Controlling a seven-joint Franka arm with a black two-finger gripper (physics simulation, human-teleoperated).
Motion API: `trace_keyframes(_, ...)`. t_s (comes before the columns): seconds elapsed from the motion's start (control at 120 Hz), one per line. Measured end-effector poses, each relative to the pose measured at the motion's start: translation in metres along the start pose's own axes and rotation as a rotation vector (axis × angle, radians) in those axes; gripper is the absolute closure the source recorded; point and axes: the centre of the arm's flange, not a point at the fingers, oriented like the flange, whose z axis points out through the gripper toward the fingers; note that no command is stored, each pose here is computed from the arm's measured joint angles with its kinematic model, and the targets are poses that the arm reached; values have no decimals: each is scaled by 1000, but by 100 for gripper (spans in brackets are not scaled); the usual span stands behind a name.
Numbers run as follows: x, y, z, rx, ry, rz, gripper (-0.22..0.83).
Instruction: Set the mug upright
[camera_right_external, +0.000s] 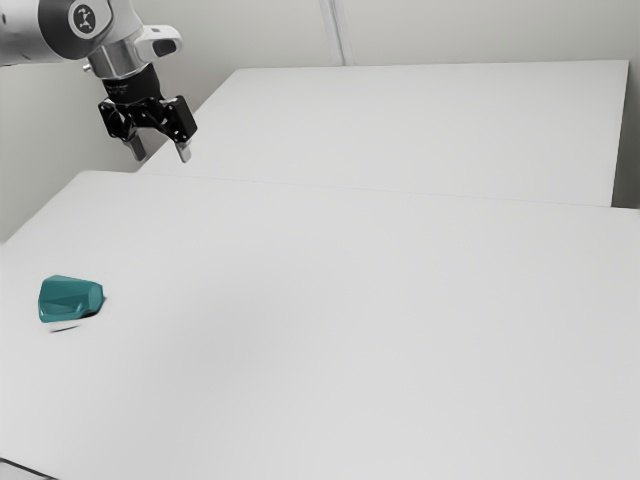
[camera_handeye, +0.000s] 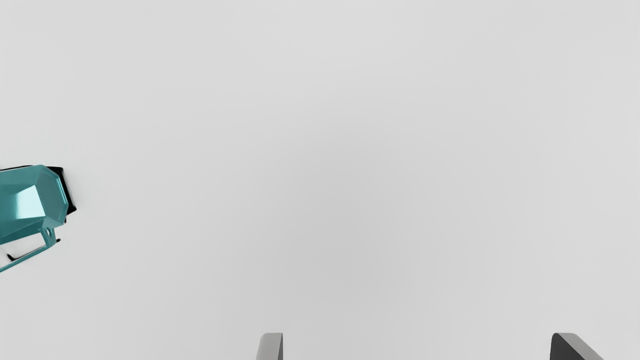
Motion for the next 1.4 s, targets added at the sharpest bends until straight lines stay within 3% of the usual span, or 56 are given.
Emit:
trace_keyframes(0.458, -2, 2, -1, 0, -1, 7, 2)
trace_keyframes(0.7, -5, -24, 0, -2, -6, -7, 2)
trace_keyframes(0.925, -18, -103, 3, -10, -4, -73, 2)
trace_keyframes(1.092, -48, -192, 22, -45, 16, -164, 2)
trace_keyframes(1.4, -90, -272, 58, -194, 155, -154, 2)
